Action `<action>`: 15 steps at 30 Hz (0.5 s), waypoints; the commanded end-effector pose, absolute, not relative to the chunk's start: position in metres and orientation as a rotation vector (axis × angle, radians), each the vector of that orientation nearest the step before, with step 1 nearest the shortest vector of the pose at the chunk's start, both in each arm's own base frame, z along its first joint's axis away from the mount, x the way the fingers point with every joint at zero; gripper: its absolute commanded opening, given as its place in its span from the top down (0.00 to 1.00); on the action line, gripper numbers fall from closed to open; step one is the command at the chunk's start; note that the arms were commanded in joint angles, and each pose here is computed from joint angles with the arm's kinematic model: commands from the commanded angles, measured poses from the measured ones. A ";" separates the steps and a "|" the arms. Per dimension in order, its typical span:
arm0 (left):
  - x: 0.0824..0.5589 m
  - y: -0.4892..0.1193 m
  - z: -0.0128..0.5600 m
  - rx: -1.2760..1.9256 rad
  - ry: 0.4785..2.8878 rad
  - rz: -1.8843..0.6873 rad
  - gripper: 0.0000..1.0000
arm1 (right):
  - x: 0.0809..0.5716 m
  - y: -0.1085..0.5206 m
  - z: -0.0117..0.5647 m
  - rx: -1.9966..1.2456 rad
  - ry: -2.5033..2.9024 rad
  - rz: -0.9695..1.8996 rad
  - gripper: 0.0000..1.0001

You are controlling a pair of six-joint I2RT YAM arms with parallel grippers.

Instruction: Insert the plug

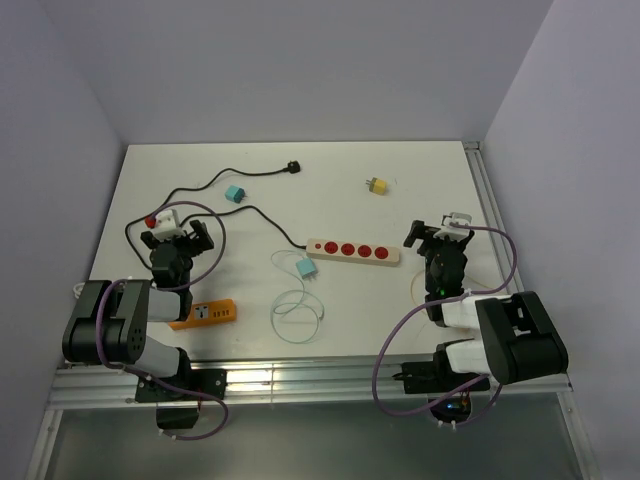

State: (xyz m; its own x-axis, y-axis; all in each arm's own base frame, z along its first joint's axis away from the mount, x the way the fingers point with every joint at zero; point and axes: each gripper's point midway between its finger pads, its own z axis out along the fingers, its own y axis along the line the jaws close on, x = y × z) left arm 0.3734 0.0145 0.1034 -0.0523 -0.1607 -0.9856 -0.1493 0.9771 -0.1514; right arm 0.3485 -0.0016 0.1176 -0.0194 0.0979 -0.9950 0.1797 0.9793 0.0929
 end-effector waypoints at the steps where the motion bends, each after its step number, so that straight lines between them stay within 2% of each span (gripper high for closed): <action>1: 0.381 0.017 0.126 -0.231 1.555 0.007 0.01 | 0.354 -0.007 0.144 0.257 1.497 -0.088 0.00; 8: 0.379 0.015 0.130 -0.208 1.543 0.002 0.01 | 0.353 -0.008 0.144 0.261 1.494 -0.088 0.00; 15: 0.346 0.039 0.171 -0.463 1.406 0.177 0.00 | 0.348 -0.022 0.164 0.309 1.524 -0.178 0.00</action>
